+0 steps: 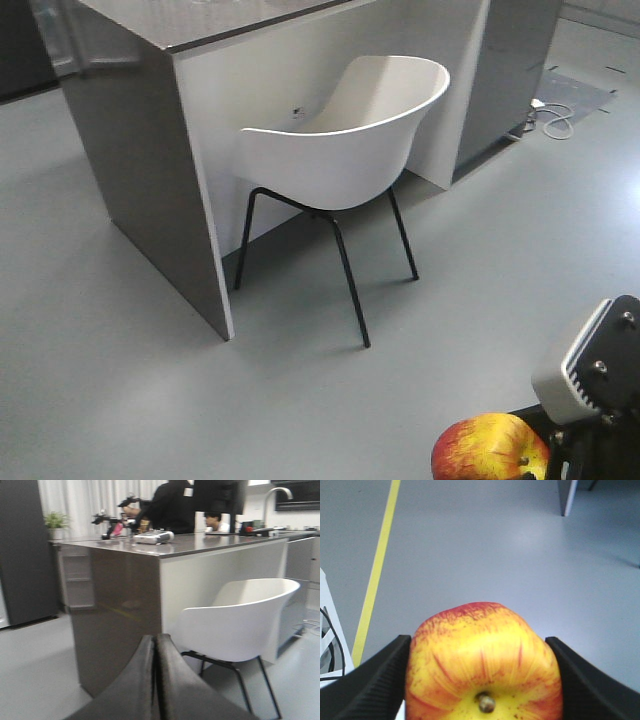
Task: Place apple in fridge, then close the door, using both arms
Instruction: 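Drive the base away from the counter holding the apple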
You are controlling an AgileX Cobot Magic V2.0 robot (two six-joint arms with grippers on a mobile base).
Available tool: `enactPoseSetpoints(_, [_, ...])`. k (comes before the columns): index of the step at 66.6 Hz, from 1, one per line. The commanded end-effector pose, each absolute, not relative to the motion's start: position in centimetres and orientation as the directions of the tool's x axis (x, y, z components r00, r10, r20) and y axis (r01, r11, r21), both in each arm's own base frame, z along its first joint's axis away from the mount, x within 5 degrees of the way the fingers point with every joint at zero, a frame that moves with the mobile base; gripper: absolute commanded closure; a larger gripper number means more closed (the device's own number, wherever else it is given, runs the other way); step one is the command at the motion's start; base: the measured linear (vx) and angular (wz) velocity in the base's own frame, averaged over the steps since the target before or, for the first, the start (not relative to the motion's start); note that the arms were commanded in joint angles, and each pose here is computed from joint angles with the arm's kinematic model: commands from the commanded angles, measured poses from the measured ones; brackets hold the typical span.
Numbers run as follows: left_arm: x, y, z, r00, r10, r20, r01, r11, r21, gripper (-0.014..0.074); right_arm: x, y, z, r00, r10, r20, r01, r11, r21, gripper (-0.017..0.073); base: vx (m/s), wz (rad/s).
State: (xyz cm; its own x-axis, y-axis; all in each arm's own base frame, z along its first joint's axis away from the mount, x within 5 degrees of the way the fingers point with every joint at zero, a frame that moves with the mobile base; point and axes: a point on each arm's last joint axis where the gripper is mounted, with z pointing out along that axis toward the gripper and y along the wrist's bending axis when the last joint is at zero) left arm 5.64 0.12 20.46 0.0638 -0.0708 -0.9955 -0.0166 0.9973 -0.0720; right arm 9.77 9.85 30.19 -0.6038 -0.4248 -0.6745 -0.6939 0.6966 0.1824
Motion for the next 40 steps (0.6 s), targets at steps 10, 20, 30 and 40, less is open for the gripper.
enactPoseSetpoints(10, [5.35,0.12,21.81,0.170,-0.081,-0.982,-0.008,0.996,-0.084,0.0600,10.05,10.08,31.57,-0.557,-0.376,-0.741,-0.701,0.691,0.176,0.0395,0.04,0.53])
enactPoseSetpoints(20, [5.35,0.12,21.81,0.170,-0.081,-0.982,-0.008,0.996,-0.084,0.0600,10.05,10.08,31.57,-0.557,-0.376,-0.741,-0.701,0.691,0.176,0.0395,0.06,0.53])
enactPoseSetpoints(30, [5.35,0.12,21.81,0.170,-0.081,-0.982,-0.008,0.996,-0.084,0.0600,10.05,10.08,31.57,-0.557,-0.376,-0.741,-0.701,0.691,0.176,0.0395,0.08,0.49])
enactPoseSetpoints(40, [5.35,0.12,21.81,0.170,-0.081,-0.982,-0.008,0.996,-0.084,0.0600,10.05,10.08,31.57,-0.557,-0.376,-0.741,-0.701,0.691,0.176,0.0395,0.10,0.44])
